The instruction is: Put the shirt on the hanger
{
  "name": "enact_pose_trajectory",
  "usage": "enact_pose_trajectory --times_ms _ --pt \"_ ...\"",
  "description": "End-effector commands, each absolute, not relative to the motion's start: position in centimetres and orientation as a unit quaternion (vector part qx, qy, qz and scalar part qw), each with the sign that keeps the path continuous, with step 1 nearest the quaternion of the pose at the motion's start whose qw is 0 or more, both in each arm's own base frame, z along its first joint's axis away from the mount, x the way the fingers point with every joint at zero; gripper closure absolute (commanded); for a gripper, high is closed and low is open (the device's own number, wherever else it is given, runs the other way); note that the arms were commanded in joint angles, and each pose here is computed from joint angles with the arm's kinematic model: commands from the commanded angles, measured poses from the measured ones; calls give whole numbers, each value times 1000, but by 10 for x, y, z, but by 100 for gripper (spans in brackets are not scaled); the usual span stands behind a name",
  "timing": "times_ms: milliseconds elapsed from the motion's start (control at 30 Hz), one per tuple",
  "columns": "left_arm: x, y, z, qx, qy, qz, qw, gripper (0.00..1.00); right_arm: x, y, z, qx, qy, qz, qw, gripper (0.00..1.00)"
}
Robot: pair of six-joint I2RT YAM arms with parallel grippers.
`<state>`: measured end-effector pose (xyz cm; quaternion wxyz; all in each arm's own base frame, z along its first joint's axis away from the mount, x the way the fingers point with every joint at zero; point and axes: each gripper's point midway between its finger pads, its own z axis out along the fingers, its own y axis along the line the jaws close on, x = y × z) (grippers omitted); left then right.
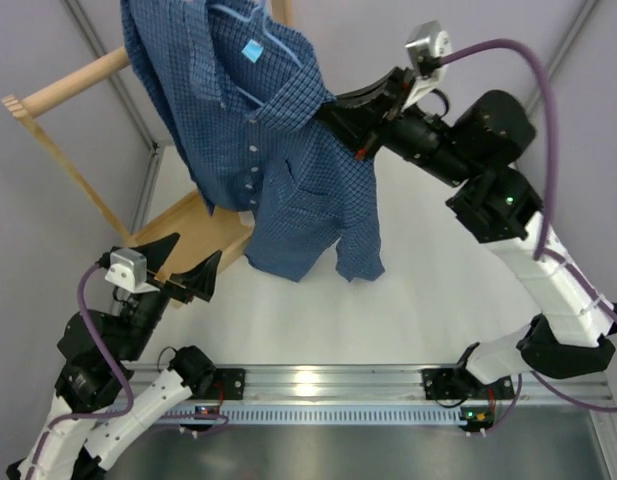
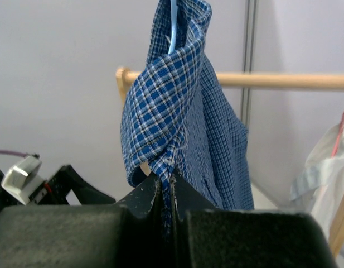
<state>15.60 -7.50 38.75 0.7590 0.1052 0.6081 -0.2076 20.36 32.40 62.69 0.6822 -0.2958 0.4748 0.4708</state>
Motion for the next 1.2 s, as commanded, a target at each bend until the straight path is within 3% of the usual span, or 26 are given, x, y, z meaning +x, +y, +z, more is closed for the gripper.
enact_pose_trajectory --times_ms 0,300,500,833,1167 --pt "153 -74 399 106 583 -211 777 2 198 344 634 -280 407 523 695 100" --pt "154 -63 392 96 582 -183 786 2 213 436 516 -282 462 532 652 100" --pt "152 -65 390 106 579 -186 787 2 224 476 481 -264 499 511 648 100" --pt "166 -68 376 113 595 -159 779 2 243 502 529 -275 482 472 686 100" --pt "168 -67 372 100 595 -163 781 2 282 543 537 -292 487 433 700 100"
